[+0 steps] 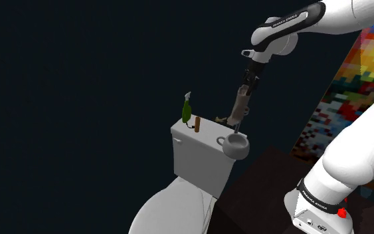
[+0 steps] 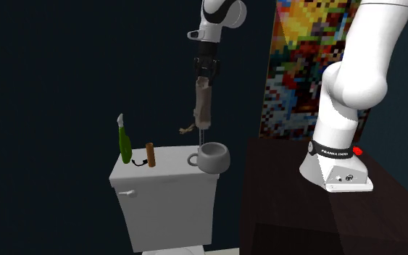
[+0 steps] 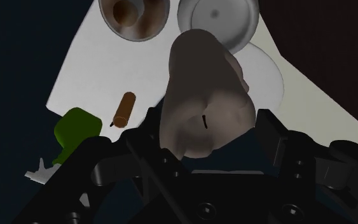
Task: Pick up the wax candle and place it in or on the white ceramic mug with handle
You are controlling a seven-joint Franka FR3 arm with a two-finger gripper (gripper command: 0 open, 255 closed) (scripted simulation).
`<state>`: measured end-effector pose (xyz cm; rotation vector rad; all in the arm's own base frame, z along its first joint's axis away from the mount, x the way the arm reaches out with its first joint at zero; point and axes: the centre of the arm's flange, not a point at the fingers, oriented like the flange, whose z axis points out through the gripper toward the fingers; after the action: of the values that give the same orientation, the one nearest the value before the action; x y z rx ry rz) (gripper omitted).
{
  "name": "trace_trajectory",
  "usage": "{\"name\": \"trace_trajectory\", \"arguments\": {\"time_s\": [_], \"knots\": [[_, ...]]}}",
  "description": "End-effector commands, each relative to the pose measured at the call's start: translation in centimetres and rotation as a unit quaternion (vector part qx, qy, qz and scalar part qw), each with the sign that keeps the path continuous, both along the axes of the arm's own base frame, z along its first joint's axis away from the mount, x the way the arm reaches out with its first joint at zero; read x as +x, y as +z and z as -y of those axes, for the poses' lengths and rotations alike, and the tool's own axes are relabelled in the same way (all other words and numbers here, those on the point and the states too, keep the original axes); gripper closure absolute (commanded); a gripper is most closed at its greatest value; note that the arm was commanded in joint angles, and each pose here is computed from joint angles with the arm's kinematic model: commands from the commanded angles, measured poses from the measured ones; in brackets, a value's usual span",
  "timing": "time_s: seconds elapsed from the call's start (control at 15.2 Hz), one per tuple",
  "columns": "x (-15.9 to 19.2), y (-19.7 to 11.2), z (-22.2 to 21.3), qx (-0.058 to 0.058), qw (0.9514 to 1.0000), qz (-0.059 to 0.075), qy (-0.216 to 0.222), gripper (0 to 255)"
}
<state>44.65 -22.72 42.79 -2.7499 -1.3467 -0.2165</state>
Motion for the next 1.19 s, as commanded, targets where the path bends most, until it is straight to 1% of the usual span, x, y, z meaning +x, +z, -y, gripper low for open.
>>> {"name": "trace_trajectory", "arguments": {"time_s": [0.0,1.12], "knots": [[-2.2,0.8,0.1,0.0,1.0,0.001,0.0,255],[-2.2,-8.1,0.1,0.0,1.0,0.001,0.0,255]]}}
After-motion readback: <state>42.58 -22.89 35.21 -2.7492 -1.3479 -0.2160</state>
